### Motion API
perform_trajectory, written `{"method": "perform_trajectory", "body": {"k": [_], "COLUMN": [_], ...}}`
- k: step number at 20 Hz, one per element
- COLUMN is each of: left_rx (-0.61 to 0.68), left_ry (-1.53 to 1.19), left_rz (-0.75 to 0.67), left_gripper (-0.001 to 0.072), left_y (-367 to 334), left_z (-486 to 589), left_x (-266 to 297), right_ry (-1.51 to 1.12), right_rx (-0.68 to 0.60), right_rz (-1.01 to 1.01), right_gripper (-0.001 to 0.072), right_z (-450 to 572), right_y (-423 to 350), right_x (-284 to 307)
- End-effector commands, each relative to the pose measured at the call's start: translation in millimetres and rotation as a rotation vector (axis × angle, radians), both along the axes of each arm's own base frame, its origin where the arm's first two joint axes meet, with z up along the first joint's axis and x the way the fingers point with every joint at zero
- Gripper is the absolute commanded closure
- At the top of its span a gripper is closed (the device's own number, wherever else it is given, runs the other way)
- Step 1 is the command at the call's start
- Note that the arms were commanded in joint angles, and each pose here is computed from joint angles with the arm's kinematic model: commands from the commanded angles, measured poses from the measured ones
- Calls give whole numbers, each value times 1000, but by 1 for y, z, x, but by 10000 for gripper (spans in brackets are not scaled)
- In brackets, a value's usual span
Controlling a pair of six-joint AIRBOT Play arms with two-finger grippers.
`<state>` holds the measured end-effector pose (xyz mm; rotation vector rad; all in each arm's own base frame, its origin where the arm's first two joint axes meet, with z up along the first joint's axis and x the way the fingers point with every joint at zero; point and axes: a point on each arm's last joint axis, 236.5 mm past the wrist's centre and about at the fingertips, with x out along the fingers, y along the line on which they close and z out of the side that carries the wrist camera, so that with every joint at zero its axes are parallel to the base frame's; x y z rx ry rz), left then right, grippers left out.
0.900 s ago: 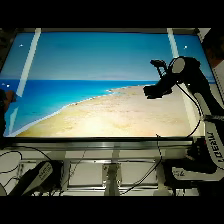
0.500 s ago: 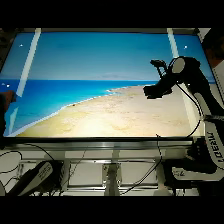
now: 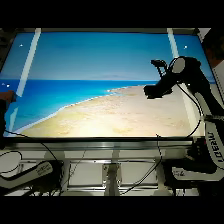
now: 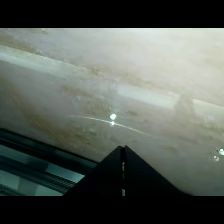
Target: Fold the clothes and pants, and hang the long-sleeved shirts on hangers.
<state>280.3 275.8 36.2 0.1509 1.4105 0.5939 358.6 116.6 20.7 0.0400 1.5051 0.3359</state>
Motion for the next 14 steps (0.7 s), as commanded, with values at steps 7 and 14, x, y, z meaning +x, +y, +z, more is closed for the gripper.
{"method": "perform_trajectory", "body": {"k": [7,14], "left_rx": [59,100], "left_ry": [-64,-195], "left_rz": [-43,-46], "left_gripper": [270,275], "left_y": [74,97], "left_z": [-78,-91], "left_x": [36,61], "right_ry": [-24,-34], "right_rx": [150,351], "right_rz": [-27,-59], "right_gripper": [694,694], "right_z": [12,34], "right_y": [34,75], "right_x": [7,13]}}
